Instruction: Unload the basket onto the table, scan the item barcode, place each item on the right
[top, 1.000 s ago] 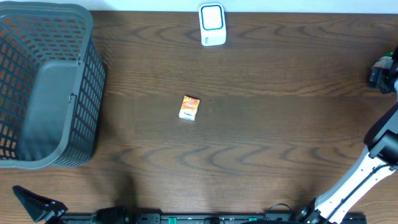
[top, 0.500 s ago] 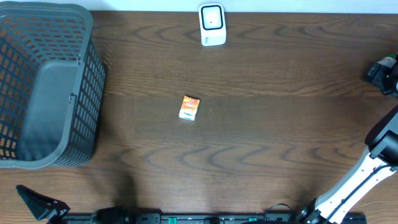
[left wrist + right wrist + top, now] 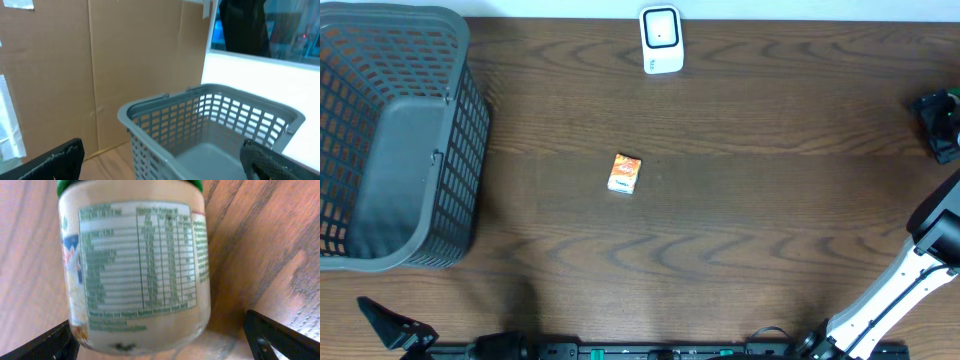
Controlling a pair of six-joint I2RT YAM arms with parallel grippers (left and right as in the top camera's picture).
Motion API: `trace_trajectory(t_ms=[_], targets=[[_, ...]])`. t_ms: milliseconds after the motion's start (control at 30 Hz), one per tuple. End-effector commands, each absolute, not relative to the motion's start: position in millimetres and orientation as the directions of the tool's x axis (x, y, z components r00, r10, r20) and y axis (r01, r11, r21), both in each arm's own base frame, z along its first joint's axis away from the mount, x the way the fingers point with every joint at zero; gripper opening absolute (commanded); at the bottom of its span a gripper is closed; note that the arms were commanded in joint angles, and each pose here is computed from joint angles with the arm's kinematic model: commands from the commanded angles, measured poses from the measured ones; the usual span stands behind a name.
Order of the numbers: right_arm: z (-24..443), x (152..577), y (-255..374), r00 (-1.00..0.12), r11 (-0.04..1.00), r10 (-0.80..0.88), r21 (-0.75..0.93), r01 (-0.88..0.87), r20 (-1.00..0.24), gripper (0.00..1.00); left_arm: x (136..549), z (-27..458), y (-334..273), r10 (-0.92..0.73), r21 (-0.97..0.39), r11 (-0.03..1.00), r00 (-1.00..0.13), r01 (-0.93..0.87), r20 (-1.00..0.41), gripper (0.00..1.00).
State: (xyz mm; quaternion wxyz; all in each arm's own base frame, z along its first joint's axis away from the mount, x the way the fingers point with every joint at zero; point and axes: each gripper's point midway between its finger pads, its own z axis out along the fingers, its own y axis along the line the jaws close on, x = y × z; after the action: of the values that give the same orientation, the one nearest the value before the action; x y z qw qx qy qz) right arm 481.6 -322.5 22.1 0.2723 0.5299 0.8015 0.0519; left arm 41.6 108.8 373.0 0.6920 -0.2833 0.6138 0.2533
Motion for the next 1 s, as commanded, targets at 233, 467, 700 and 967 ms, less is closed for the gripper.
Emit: trace_trajectory(t_ms=[233,467,700,967], targets=[[33,495,-341,-0.194,0.395,0.830,0.305,0.867,-0.522,0.89,41,358,110,-0.012,-0.044,0.704,0.051,-0.709,-0.999,0.99],[35,502,-333,-0.261,0.460,0.783,0.245,0.853,-0.564,0.55,41,349,110,-0.018,-0.021,0.704,0.012,-0.710,-1.000,0.99],[26,484,-338,-0.281,0.443,0.801,0.206,0.873,-0.529,0.52,41,349,110,-0.018,-0.020,0.704,0.010,-0.710,-1.000,0.99],[11,429,-365,-0.286,0.376,0.848,0.124,0.918,-0.447,0.50,41,349,110,-0.018,-0.020,0.704,0.010,-0.710,-1.000,0.99]])
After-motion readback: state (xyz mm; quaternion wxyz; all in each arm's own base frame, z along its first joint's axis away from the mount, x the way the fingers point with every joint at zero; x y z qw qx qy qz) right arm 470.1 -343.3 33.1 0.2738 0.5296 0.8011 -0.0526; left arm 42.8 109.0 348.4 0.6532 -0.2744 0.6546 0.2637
